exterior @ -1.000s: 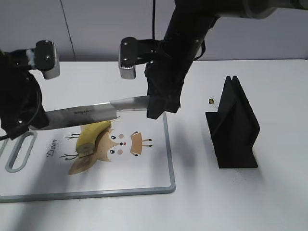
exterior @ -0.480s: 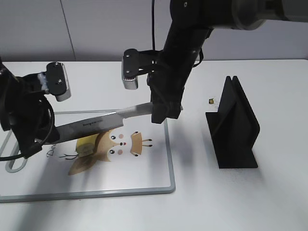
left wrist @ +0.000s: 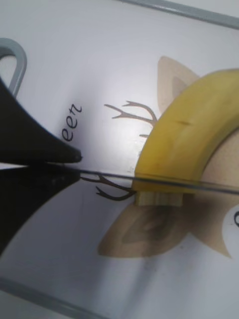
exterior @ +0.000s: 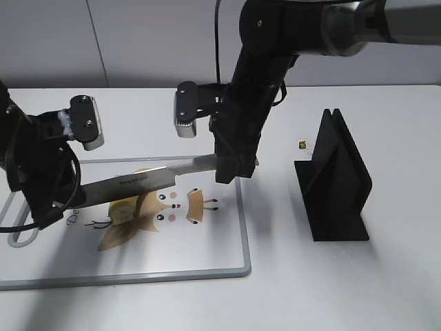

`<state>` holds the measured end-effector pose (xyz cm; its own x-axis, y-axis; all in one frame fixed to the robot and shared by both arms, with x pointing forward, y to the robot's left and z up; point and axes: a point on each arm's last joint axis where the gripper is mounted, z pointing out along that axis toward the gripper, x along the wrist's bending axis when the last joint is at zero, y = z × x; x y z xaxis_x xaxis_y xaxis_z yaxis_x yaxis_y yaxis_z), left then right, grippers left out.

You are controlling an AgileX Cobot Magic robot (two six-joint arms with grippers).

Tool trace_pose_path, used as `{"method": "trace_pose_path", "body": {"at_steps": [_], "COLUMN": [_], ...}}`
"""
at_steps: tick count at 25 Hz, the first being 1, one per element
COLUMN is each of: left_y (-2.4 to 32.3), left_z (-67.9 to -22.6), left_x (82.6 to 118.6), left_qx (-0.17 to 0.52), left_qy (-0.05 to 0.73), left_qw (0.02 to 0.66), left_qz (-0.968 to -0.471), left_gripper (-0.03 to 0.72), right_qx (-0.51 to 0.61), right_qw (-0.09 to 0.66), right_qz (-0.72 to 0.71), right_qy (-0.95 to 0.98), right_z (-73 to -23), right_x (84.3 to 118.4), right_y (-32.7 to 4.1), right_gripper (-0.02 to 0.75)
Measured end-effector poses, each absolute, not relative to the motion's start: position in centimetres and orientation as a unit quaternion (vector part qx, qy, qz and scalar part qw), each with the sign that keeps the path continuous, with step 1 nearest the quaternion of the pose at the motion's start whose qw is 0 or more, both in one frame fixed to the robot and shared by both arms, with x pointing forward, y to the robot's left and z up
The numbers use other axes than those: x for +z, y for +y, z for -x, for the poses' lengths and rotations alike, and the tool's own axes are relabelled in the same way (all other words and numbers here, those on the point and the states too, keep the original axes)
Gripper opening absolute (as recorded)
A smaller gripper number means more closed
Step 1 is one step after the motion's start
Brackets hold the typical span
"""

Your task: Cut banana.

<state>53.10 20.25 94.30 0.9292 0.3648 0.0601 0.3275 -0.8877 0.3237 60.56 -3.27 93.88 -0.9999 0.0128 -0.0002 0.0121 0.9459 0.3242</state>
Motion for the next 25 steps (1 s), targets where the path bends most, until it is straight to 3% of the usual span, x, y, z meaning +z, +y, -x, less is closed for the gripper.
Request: {"method": "trace_pose_path", "body": {"at_steps": [13,19,25], "left_y": [20.2,20.2,20.1], "left_z": [-53.4,-53.9,-54.1], "left_x": [93.2,90.0,88.7], "left_qx": [0.051,0.033,0.020], "left_qy": [0.181,0.197,0.204], "left_qw": [0.148,0.135,0.131], "left_qz": [-0.971,-0.971,-0.970], "left_gripper": [-0.007,-0.007,-0.007], "right_qx": [0.158,0.144,0.138], "right_qw": [-0.004,-0.021,-0.032], "right_qz": [-0.011,-0.020,-0.022], "right_qy": [0.987,0.989,0.990], "right_z": [-60.9,-61.3,-61.5], "right_x": [92.2,88.7,87.8], "right_y": [-3.2,-3.2,-3.1], "right_gripper": [0.190,0.198,0.204]}}
